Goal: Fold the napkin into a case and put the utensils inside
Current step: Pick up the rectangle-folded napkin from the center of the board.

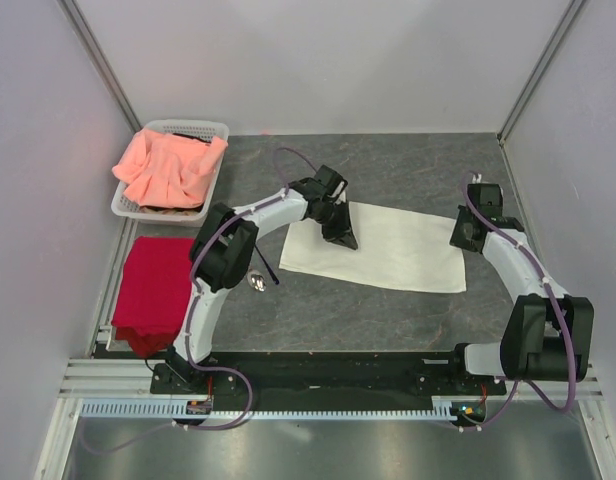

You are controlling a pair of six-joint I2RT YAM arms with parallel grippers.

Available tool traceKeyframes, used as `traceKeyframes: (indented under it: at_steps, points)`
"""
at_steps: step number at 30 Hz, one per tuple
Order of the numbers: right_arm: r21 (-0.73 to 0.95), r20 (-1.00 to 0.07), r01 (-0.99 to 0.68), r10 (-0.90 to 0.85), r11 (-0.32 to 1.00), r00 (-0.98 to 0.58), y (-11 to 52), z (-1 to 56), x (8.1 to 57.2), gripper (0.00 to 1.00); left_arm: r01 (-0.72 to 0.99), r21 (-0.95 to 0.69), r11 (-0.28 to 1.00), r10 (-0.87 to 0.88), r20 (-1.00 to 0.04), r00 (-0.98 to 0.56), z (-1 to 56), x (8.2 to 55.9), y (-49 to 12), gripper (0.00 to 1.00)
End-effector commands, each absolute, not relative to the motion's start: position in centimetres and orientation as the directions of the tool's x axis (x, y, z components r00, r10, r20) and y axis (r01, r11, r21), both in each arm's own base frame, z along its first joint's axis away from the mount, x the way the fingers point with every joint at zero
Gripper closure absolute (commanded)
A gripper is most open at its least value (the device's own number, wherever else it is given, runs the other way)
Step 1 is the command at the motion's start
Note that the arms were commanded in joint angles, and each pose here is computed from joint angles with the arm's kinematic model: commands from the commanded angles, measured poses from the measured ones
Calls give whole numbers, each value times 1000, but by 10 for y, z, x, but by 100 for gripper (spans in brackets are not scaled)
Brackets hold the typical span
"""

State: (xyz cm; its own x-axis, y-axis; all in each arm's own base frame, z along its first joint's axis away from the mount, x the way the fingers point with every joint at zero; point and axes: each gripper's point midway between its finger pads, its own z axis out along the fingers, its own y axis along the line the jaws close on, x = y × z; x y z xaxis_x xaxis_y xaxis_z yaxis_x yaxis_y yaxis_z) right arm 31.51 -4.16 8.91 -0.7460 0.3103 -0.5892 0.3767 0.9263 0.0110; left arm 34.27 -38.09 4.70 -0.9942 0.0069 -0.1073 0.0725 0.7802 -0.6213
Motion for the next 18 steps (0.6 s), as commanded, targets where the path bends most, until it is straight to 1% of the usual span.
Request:
traceKeyframes:
  at_steps: [1, 7, 11, 18]
  points:
    - [50, -660, 300, 257, 953, -706, -26, 125, 336, 100, 59, -684, 727, -5, -91, -996, 58, 341, -418, 89]
    - [135, -690, 242, 267, 961, -673, -8, 150, 348, 100, 22, -686, 727, -2, -34, -999, 38, 327, -430, 89]
    - [186, -698, 170, 252, 968, -671, 17, 163, 354, 100, 4, -691, 722, -1, -7, -1000, 28, 313, -438, 89]
    - [247, -690, 104, 250, 963, -679, 39, 171, 354, 100, -8, -722, 691, 23, 34, -999, 28, 283, -480, 89]
